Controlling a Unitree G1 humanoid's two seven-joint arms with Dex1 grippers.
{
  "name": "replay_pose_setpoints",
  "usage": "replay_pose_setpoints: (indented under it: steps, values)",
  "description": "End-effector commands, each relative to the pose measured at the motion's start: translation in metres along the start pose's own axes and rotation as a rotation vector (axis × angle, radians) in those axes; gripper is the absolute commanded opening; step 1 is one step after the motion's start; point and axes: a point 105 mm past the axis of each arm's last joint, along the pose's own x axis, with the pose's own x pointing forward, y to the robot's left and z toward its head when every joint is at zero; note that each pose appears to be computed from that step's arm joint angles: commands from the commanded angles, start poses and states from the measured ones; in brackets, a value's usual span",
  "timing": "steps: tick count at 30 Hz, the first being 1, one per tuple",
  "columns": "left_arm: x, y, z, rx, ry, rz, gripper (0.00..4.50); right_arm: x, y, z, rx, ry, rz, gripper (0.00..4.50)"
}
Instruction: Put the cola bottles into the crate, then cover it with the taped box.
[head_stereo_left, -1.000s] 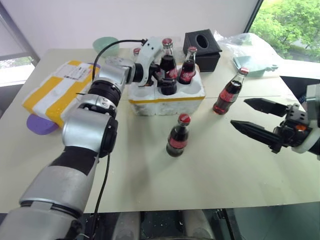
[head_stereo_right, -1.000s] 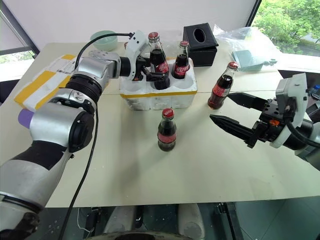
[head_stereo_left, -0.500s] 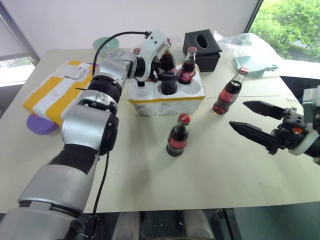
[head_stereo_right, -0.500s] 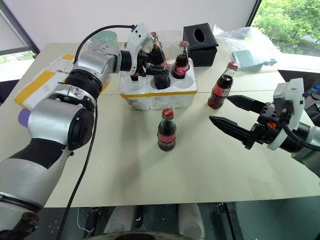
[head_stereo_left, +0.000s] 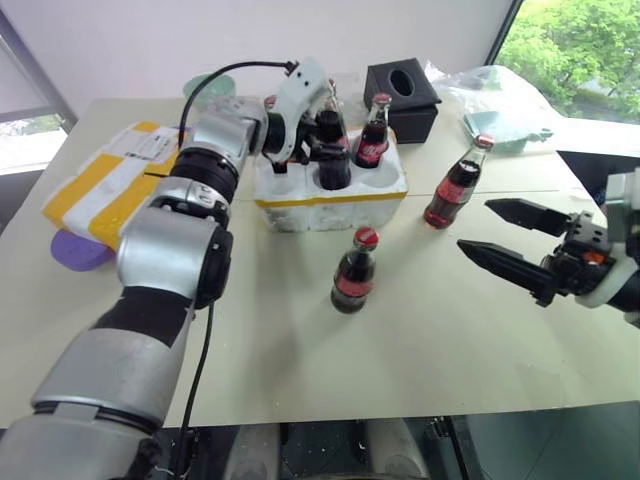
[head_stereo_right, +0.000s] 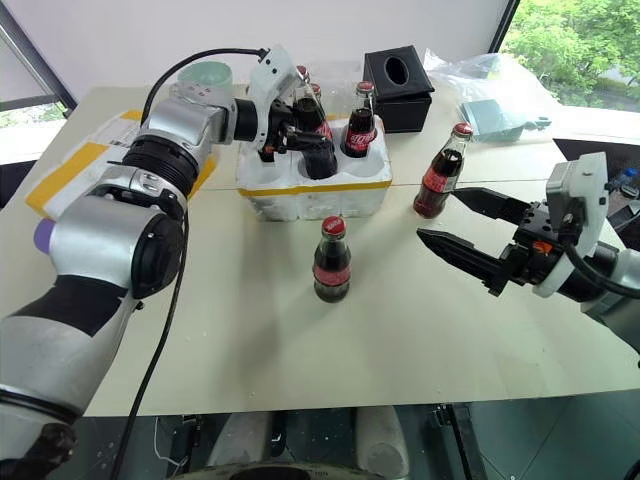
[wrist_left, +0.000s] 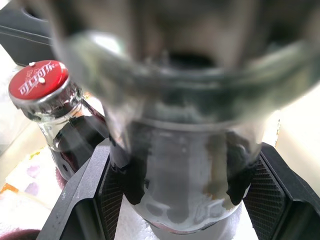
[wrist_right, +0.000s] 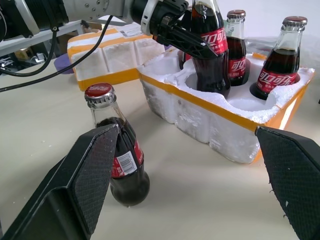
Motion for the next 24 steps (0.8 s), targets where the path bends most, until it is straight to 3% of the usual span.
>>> replay_pose_setpoints:
  steps: [1, 10, 24]
  values:
    - [-0.003, -0.001, 0.016, 0.086, 0.027, -0.004, 2.66, 0.0, 0.003, 0.007, -0.037, -0.03, 0.001, 4.5]
    - [0.009, -0.015, 0.028, 0.173, 0.055, -0.057, 2.66, 0.0, 0.006, 0.003, -0.026, -0.037, -0.02, 4.5]
    - [0.02, -0.017, -0.022, 0.144, 0.134, -0.054, 2.66, -0.003, 0.005, 0.005, -0.031, -0.04, -0.042, 4.5]
